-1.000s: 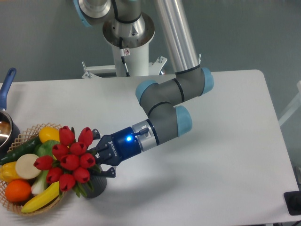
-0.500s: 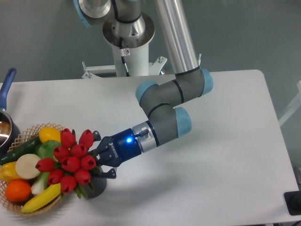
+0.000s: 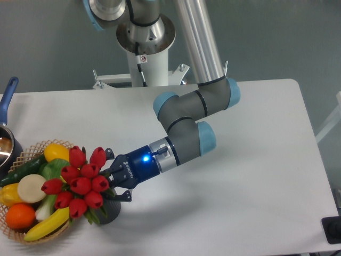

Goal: Insert the flowers into the vase
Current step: 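Push the tulip stems deeper into the vase, adjusting the bunch, then open the gripper to release the tulips standing in the vase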

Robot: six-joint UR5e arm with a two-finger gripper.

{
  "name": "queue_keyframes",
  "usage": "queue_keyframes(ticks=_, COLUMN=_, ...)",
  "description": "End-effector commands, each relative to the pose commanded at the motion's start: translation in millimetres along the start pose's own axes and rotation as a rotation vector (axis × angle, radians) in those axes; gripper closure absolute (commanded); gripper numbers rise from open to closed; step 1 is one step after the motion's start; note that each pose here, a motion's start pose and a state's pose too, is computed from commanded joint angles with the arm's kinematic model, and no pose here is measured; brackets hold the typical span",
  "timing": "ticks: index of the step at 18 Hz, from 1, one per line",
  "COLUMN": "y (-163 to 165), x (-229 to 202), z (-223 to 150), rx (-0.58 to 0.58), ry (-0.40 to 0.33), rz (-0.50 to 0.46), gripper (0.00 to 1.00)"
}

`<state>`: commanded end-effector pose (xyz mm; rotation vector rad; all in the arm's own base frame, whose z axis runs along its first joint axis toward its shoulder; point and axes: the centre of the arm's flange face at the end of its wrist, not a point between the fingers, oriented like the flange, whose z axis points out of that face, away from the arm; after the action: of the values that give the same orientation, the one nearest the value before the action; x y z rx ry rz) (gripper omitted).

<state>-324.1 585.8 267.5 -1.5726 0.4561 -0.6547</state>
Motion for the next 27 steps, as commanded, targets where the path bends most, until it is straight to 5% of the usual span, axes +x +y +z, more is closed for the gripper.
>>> queue_keyframes(ticks=17, y=5, x=2, z=-4, rx=0.001, ry=-0.006, rz=0.015, gripper=0.37)
queue_keyframes(ticks=21, y=11, x=5, z=-4, rx=0.001, ry=-0.005, rz=0.049, gripper=0.21)
queue_keyframes(ticks=24, y=10, x=5, z=-5, rx=-0.004, ry=-0.008, rz=0.055, gripper=0.00)
queue_keyframes(ticks=27, y=11, x=5, z=-6, rx=-0.021, ry=-0.014, rz=0.056, gripper=0.00)
